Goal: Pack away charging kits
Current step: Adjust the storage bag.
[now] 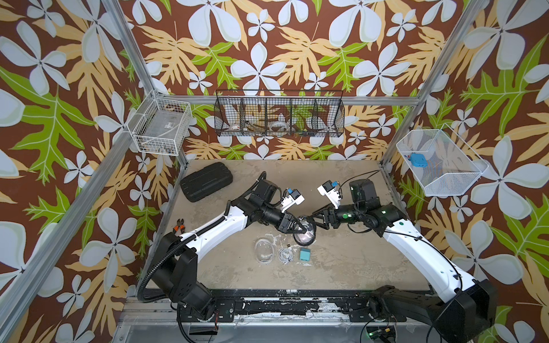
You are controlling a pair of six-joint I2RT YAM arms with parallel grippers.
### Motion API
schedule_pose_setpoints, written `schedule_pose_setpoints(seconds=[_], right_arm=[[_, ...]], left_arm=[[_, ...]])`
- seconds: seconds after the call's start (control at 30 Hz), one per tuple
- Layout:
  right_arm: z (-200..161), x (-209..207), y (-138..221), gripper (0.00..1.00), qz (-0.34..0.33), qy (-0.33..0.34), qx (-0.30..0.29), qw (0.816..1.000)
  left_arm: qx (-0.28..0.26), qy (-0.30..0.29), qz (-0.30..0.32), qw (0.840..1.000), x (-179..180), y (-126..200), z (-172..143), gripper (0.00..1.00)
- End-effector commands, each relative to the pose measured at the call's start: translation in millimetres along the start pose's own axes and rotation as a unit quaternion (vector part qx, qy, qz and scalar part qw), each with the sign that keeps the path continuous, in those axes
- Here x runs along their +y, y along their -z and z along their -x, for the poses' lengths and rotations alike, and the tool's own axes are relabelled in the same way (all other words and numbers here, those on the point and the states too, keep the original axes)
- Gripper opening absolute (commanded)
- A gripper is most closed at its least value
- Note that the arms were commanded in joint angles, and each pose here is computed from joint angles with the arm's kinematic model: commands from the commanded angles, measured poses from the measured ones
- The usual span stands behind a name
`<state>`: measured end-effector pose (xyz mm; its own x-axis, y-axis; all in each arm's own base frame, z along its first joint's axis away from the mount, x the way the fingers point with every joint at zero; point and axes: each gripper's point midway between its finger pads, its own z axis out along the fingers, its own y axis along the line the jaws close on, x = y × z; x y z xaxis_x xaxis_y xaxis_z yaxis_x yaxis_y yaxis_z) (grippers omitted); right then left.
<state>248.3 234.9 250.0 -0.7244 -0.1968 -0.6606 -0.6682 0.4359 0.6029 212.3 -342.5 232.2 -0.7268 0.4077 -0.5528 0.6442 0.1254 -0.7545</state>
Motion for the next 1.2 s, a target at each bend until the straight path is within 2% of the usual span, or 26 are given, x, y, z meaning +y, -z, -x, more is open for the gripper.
schedule_pose_setpoints(seconds=[0.0, 0.07, 0.13, 0.2, 0.33, 0.37, 0.4, 0.5, 0.57, 0.67, 0.77, 0.93, 1.03, 1.17], right_arm=[[-5, 13, -5, 0.64, 0.062, 0.003, 0.009, 0.998], [-8, 18, -6, 0.60, 0.083, -0.004, 0.012, 0.997], [-9, 20, -6, 0.52, 0.090, -0.006, 0.011, 0.996], [-10, 21, -5, 0.36, 0.091, -0.008, 0.011, 0.996], [-11, 24, -6, 0.15, 0.105, -0.015, 0.014, 0.994], [-11, 26, -6, 0.05, 0.114, -0.017, 0.014, 0.993], [-11, 27, -6, 0.00, 0.118, -0.018, 0.013, 0.993], [-6, 31, -5, 0.00, 0.125, -0.019, 0.006, 0.992], [1, 33, -3, 0.00, 0.125, -0.019, -0.004, 0.992], [19, 39, 1, 0.00, 0.133, -0.034, -0.040, 0.990], [44, 41, 9, 0.00, 0.127, -0.078, -0.107, 0.983], [70, 41, 29, 0.00, 0.117, -0.135, -0.207, 0.962], [75, 42, 34, 0.00, 0.131, -0.160, -0.239, 0.949], [73, 40, 21, 0.00, 0.133, -0.182, -0.239, 0.945]], left_arm=[[0.004, -0.028, -0.024, 0.999, -13, 2, -2, 0.00], [0.004, -0.031, -0.025, 0.999, -14, 2, -1, 0.00], [0.008, -0.033, -0.021, 0.999, -12, 1, -1, 0.00], [0.013, -0.033, -0.020, 0.999, -10, 0, 0, 0.00], [0.014, -0.042, -0.013, 0.999, -9, 0, 4, 0.00], [0.012, -0.046, -0.010, 0.999, -10, 1, 6, 0.00], [0.007, -0.049, -0.003, 0.999, -10, 3, 9, 0.00], [-0.013, -0.054, 0.004, 0.998, -11, 12, 19, 0.05], [-0.036, -0.051, -0.006, 0.998, -16, 22, 25, 0.24], [-0.086, -0.044, -0.032, 0.995, -29, 36, 34, 0.45], [-0.159, -0.024, -0.066, 0.985, -48, 48, 42, 0.60], [-0.294, 0.023, -0.140, 0.945, -69, 75, 56, 0.66], [-0.324, 0.037, -0.156, 0.932, -71, 74, 60, 0.66], [-0.356, 0.051, -0.171, 0.918, -68, 76, 66, 0.66]])
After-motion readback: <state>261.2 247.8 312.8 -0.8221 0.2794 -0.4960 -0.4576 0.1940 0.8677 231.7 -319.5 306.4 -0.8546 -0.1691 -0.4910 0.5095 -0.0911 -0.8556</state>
